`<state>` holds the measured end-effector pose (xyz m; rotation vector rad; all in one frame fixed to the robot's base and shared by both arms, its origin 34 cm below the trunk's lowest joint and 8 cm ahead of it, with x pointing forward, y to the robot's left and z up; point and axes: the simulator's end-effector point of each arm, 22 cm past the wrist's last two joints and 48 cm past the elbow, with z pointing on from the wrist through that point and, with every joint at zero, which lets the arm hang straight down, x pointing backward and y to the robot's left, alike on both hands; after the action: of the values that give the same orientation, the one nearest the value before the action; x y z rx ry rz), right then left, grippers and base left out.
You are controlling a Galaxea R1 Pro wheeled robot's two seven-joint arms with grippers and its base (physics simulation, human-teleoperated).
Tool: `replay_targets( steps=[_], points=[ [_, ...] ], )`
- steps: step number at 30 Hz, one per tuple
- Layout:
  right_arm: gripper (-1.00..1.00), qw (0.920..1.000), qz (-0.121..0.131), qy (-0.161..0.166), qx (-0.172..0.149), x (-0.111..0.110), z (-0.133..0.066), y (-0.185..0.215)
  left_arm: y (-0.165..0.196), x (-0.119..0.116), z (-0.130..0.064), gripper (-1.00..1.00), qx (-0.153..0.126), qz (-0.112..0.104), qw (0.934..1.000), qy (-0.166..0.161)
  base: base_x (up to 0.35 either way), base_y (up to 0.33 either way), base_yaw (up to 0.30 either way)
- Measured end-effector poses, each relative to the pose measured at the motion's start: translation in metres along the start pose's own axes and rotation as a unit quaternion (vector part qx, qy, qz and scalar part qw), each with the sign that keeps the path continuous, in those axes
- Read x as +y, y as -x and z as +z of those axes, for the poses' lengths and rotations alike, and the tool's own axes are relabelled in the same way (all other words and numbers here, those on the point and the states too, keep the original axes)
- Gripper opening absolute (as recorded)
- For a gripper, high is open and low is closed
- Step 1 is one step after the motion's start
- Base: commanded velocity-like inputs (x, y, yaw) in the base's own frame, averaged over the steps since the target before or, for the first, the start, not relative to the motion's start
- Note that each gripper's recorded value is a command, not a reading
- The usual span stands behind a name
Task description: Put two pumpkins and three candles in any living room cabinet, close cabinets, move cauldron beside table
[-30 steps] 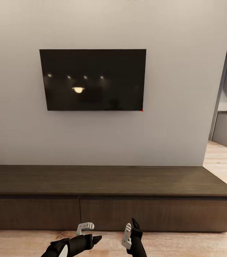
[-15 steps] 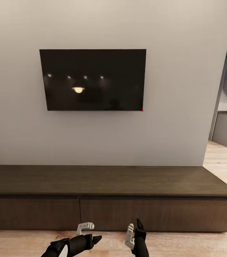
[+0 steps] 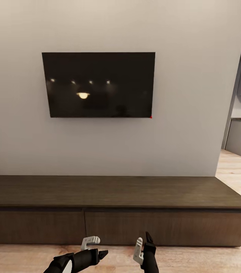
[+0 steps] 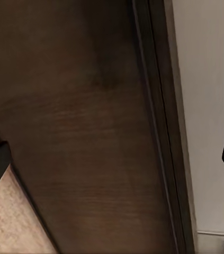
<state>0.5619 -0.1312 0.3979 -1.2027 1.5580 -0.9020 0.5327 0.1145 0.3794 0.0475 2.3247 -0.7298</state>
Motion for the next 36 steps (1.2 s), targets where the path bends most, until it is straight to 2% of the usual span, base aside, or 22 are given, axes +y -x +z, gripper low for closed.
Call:
replay_targets(
  steps=[2, 6, 9, 21, 26, 29, 30, 32, 36],
  points=[
    [1.00, 1.0000, -0.002, 0.000, -0.002, 0.000, 0.000, 0.001, 0.000, 0.000, 0.000, 1.00, 0.000, 0.000, 1.0000, 0.000, 0.000, 0.000, 0.000],
    [1.00, 0.9990, -0.036, -0.003, -0.028, 0.000, -0.001, 0.014, 0.000, 0.000, 0.000, 1.00, 0.000, 0.000, 1.0000, 0.000, 0.000, 0.000, 0.000],
    [1.00, 0.9979, -0.052, -0.004, -0.040, 0.000, -0.002, 0.019, 0.000, 0.000, 0.000, 1.00, 0.000, 0.000, 1.0000, 0.000, 0.000, 0.000, 0.000],
    [1.00, 0.9926, -0.097, -0.011, -0.073, -0.001, -0.003, 0.035, 0.000, 0.000, 0.000, 1.00, 0.000, 0.000, 1.0000, 0.000, 0.000, 0.000, 0.000],
    [1.00, 0.9914, -0.104, -0.011, -0.078, 0.000, -0.004, 0.036, 0.000, 0.000, 0.000, 1.00, 0.000, 0.000, 1.0000, 0.000, 0.000, 0.000, 0.000],
    [1.00, 0.9912, -0.107, 0.024, -0.075, 0.016, -0.004, 0.032, 0.000, 0.000, 0.000, 1.00, 0.000, 0.000, 1.0000, 0.000, 0.000, 0.000, 0.000],
    [1.00, 0.9884, -0.110, 0.077, -0.070, 0.039, -0.006, 0.027, 0.000, 0.000, 0.000, 1.00, 0.000, 0.000, 1.0000, 0.000, 0.000, 0.000, 0.000],
    [1.00, 0.9859, -0.113, 0.104, -0.068, 0.050, -0.008, 0.025, 0.000, 0.000, 0.000, 1.00, 0.000, 0.000, 1.0000, 0.000, 0.000, 0.000, 0.000],
    [1.00, 0.9829, -0.114, 0.129, -0.066, 0.061, -0.010, 0.023, 0.000, 0.000, 0.000, 1.00, 0.000, 0.000, 1.0000, 0.000, 0.000, 0.000, 0.000]
  ],
)
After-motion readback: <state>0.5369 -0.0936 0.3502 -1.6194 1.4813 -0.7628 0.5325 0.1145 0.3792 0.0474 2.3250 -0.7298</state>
